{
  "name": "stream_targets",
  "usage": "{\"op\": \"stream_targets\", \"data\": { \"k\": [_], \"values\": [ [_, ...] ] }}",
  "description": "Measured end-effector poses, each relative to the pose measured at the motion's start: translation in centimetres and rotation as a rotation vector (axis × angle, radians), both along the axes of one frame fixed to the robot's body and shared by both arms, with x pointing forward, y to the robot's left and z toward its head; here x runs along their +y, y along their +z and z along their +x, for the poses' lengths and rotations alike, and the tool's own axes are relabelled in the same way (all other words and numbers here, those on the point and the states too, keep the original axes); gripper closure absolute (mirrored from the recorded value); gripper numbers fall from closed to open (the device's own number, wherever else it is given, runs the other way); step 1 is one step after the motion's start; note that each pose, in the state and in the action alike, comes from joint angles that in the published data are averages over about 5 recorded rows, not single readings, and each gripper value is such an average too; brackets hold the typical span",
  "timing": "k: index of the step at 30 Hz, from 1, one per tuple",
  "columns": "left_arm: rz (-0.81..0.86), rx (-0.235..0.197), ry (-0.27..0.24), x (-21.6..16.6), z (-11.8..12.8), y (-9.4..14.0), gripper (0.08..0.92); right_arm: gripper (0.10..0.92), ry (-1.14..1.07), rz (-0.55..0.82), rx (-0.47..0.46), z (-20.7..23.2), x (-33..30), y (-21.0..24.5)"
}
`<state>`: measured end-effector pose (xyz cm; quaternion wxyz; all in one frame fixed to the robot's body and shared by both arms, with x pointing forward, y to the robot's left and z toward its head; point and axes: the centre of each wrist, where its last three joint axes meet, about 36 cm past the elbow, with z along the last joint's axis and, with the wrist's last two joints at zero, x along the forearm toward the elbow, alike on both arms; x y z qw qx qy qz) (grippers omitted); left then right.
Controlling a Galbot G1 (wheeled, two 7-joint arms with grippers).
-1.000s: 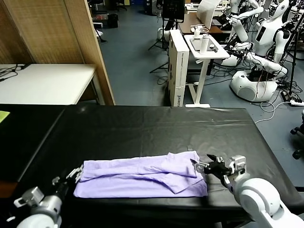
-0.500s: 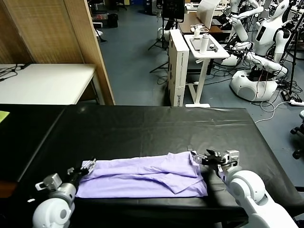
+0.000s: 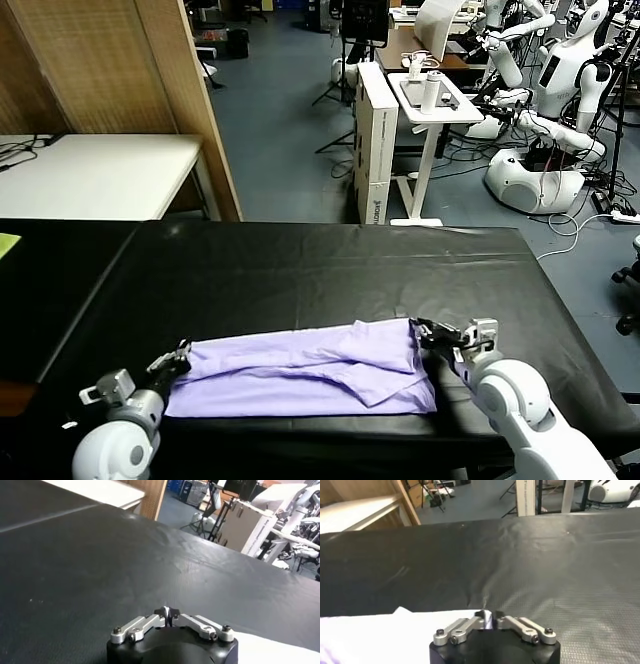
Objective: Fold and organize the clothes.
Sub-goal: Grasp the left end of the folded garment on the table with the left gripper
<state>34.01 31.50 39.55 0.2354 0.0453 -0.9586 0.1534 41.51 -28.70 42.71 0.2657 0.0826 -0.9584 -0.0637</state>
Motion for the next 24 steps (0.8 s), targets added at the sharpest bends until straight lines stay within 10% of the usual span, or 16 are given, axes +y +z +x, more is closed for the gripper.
{"op": "stream_targets", "data": {
  "k": [14,20,24],
  "values": [
    [0.025,-0.054,-0.040,0.7,4.7,0.5,0.832,0.874,-0.022,0.062,-0.034,1.3,0.9,-1.3],
    [0.039,-0.062,-0.046,1.3,4.8,0.5,0.816,0.599,0.024,0.104,-0.072,0.5,0.5,-0.3],
    [0.053,-0.063,-0.037,1.9,4.5,0.6,0.628,0.372,0.048,0.102,-0.104,-0.4,0.1,1.3]
  ]
}}
